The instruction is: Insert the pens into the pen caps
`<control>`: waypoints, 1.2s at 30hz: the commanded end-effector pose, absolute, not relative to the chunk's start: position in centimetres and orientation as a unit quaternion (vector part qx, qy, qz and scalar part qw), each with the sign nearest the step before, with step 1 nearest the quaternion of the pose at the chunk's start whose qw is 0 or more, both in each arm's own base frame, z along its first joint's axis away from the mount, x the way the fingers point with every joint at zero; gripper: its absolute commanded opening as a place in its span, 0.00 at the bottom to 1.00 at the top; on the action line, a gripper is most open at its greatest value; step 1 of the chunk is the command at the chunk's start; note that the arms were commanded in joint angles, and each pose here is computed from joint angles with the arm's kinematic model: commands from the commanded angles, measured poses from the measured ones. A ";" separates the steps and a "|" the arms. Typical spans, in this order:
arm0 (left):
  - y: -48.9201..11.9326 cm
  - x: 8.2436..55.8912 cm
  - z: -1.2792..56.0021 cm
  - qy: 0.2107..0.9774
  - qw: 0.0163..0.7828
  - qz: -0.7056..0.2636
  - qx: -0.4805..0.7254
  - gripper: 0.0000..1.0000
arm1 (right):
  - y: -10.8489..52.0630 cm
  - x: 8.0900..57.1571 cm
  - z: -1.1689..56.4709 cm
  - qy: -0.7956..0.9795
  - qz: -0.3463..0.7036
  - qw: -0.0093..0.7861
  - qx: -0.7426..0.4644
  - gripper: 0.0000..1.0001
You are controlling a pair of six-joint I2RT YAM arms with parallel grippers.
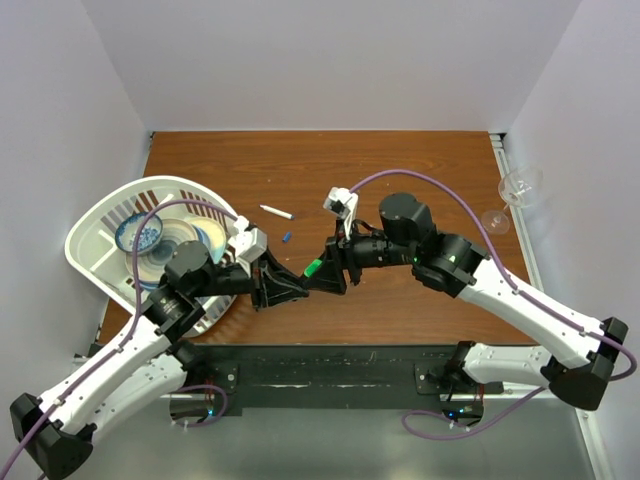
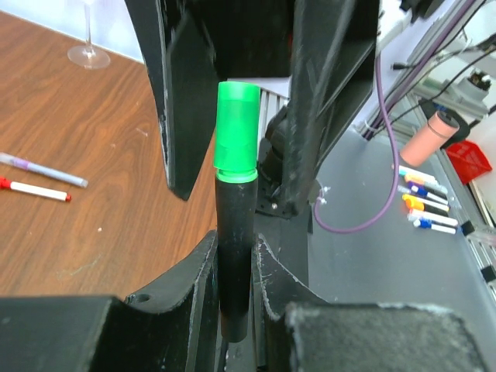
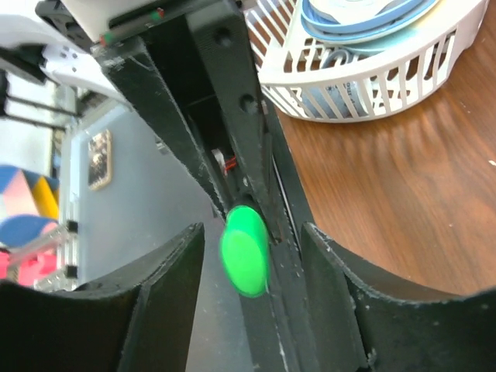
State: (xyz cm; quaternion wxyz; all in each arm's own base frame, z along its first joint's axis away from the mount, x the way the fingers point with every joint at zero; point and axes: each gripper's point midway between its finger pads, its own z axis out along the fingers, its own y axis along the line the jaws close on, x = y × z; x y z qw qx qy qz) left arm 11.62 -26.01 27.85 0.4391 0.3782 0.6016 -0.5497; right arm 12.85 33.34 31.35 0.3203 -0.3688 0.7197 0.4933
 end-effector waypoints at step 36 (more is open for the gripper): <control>-25.5 14.8 33.2 0.562 0.552 -0.534 0.307 0.00 | 34.4 13.5 32.7 0.680 0.578 0.362 -0.268 0.00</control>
